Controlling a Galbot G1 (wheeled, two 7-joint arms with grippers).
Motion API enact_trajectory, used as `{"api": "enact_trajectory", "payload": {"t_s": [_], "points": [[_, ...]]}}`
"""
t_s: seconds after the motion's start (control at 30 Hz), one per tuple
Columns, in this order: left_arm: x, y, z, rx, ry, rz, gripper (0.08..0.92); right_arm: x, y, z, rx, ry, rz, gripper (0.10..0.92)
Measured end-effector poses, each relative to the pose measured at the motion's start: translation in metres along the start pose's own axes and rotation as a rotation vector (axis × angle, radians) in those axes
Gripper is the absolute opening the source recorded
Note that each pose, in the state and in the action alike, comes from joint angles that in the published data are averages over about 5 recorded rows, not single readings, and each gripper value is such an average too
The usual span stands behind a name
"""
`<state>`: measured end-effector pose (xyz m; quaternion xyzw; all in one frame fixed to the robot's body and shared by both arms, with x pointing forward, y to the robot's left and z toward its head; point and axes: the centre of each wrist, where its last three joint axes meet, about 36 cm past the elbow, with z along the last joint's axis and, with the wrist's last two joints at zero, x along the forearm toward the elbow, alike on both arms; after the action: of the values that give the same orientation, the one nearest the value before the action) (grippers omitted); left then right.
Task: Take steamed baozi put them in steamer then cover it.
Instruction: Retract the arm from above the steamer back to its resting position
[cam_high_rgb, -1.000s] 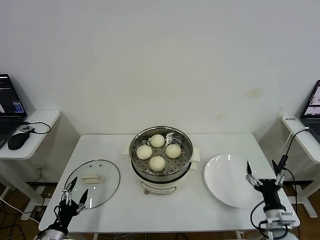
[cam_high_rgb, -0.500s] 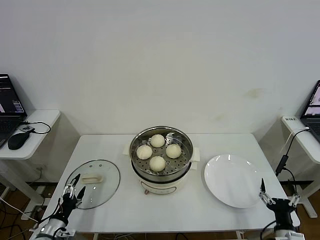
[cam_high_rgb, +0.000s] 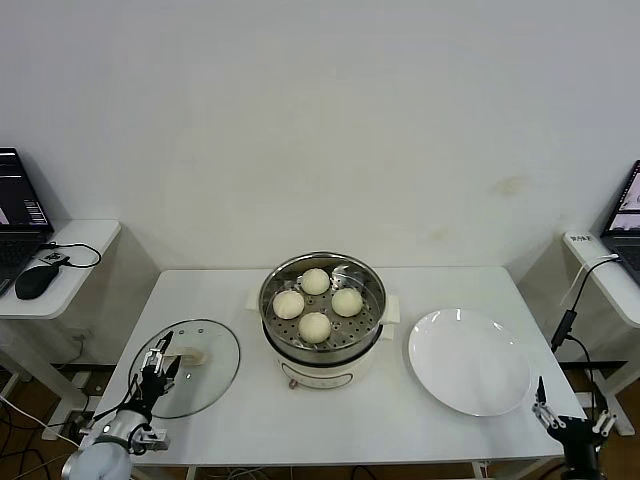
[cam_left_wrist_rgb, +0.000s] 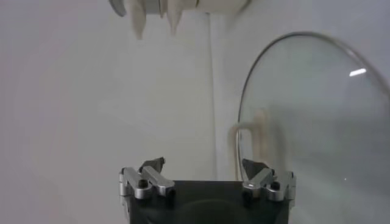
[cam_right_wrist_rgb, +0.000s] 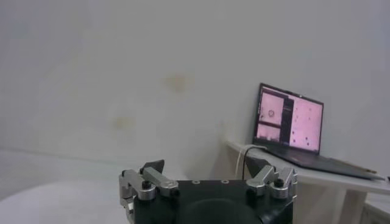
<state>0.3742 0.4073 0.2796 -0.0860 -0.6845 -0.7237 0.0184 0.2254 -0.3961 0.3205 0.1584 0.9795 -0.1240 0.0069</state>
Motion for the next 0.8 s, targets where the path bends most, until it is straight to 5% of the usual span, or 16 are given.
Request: {"api": "enact_trajectory", "payload": {"t_s": [0.6,0.8], "points": [[-0.034,-0.003,0.004,0.002,0.017,0.015,0.810,0.005,-0.001,0.009,0.004,0.032,0.003,0.823],[-0.036,-0.005,0.004,0.009,0.023,0.031,0.662,0.006,0.000,0.011,0.007,0.039,-0.001,0.823]]}}
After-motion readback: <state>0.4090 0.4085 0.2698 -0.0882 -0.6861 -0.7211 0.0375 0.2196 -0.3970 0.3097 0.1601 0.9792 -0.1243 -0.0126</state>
